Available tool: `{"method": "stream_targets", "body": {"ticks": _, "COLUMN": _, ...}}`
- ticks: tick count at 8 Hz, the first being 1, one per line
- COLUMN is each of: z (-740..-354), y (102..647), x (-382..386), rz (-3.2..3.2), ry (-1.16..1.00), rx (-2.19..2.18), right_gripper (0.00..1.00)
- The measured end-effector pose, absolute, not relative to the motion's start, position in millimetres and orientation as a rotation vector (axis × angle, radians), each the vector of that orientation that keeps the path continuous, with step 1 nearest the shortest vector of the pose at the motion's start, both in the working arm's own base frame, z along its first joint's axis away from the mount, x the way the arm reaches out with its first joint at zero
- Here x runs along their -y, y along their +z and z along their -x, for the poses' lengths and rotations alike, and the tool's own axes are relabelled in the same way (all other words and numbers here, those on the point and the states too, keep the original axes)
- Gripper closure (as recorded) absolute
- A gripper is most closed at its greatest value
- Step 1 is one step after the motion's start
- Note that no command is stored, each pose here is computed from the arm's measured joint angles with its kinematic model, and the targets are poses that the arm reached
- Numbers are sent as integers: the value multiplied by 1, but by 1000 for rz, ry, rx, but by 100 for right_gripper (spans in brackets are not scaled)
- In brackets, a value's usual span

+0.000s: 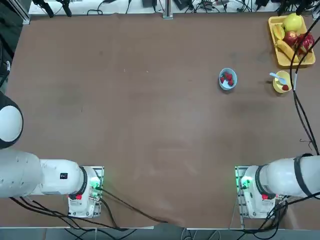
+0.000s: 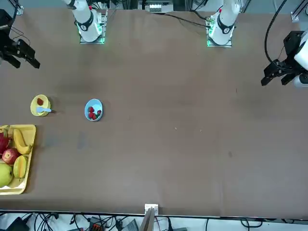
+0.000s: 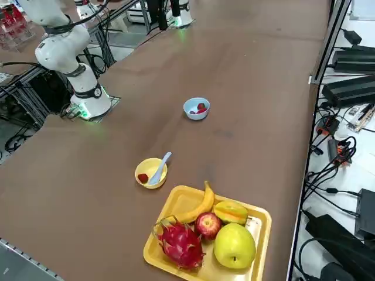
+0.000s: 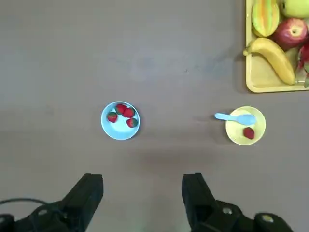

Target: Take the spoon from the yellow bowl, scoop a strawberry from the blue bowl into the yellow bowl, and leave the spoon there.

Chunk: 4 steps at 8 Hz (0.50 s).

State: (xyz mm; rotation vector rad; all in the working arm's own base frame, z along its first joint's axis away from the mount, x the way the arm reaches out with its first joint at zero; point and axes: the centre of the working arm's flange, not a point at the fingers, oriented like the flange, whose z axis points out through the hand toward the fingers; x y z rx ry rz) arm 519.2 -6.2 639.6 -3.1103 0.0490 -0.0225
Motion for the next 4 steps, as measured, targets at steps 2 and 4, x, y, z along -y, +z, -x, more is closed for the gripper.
{"method": "stream_targets", "body": {"ticks": 2, "z": -520, "y": 638, "x": 1, "rz": 3106, "ry": -26, "rx": -40, "right_gripper": 0}}
{"method": "stream_targets", "body": {"ticks": 4, "z": -521, "y": 637, "x": 1, "rz": 3107, "ry": -23, "rx": -40, "right_gripper": 0}}
